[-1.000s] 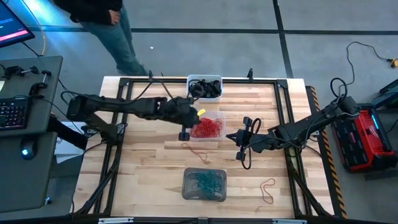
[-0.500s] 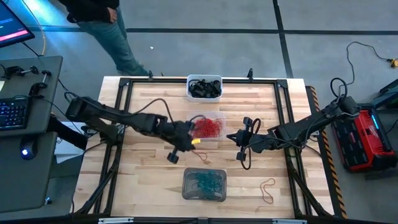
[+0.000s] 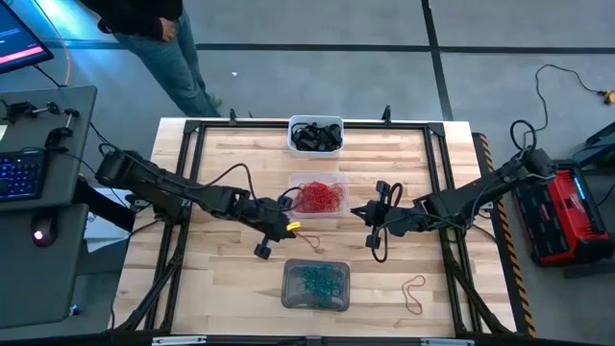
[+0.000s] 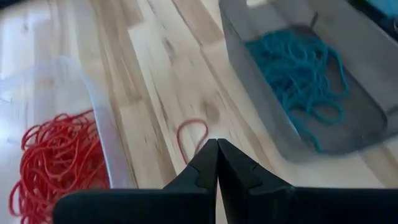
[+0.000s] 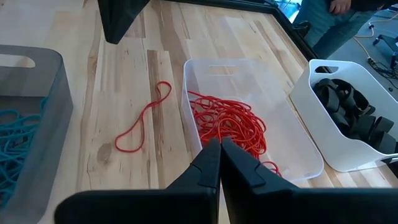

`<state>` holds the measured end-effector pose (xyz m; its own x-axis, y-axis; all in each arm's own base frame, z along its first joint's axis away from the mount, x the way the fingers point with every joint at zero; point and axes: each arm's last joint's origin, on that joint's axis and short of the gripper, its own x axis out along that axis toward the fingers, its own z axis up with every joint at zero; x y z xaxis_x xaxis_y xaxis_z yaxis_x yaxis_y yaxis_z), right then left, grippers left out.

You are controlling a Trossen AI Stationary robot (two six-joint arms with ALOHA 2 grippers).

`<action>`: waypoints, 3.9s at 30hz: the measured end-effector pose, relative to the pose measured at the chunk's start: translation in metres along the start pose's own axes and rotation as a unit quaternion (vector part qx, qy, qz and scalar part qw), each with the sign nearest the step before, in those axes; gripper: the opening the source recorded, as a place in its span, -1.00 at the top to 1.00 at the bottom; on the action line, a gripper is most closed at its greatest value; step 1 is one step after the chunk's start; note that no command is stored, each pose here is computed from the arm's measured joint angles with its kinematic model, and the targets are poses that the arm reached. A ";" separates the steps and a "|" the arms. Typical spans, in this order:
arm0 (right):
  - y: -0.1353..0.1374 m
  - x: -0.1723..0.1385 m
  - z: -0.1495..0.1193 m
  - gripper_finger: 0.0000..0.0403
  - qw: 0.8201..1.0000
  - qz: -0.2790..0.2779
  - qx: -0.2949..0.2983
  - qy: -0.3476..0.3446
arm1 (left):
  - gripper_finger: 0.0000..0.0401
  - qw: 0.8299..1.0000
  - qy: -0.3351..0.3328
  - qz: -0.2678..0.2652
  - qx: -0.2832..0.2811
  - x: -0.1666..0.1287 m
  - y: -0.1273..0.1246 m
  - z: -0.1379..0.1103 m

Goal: Sort rubber bands into baskets
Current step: Put the red rubber band into the transparent bin

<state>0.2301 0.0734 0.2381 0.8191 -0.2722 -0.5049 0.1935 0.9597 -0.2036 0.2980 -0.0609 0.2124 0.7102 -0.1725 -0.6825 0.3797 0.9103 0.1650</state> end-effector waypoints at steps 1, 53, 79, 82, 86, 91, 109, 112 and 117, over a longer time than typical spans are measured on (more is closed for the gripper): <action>0.000 0.000 0.000 1.00 1.000 0.000 0.000 0.000 | 1.00 1.000 -0.007 0.002 -0.005 0.000 -0.001 -0.002; 0.000 0.000 -0.001 1.00 1.000 -0.001 0.017 0.005 | 0.43 0.973 0.079 0.112 -0.187 0.045 0.007 -0.113; 0.000 0.000 -0.001 1.00 1.000 -0.001 0.016 0.006 | 1.00 0.978 0.017 0.127 -0.167 -0.005 -0.008 -0.058; 0.000 0.000 -0.001 1.00 1.000 -0.001 0.016 0.006 | 1.00 0.977 0.007 0.140 -0.159 -0.010 -0.003 -0.040; 0.000 0.000 -0.001 1.00 1.000 -0.001 0.016 0.006 | 1.00 0.974 -0.013 0.169 -0.154 -0.015 0.008 -0.020; 0.000 0.000 -0.001 1.00 1.000 -0.001 0.015 0.006 | 1.00 0.969 -0.047 0.198 -0.139 -0.025 0.029 0.002; 0.000 0.000 -0.001 1.00 1.000 -0.002 0.003 0.005 | 1.00 0.958 -0.050 0.239 -0.150 -0.006 0.106 0.010; 0.000 0.000 -0.001 1.00 1.000 -0.001 0.003 0.005 | 1.00 0.958 -0.062 0.237 -0.149 -0.003 0.113 0.010; 0.000 0.000 -0.001 1.00 1.000 -0.001 0.003 0.006 | 1.00 0.958 -0.103 0.228 -0.137 -0.007 0.122 0.014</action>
<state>0.2293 0.0732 0.2370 0.8125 -0.2757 -0.5137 0.1988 0.9593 -0.2004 0.3473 0.0465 0.2475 0.8779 0.2228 -0.4238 -0.1489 0.9683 0.2006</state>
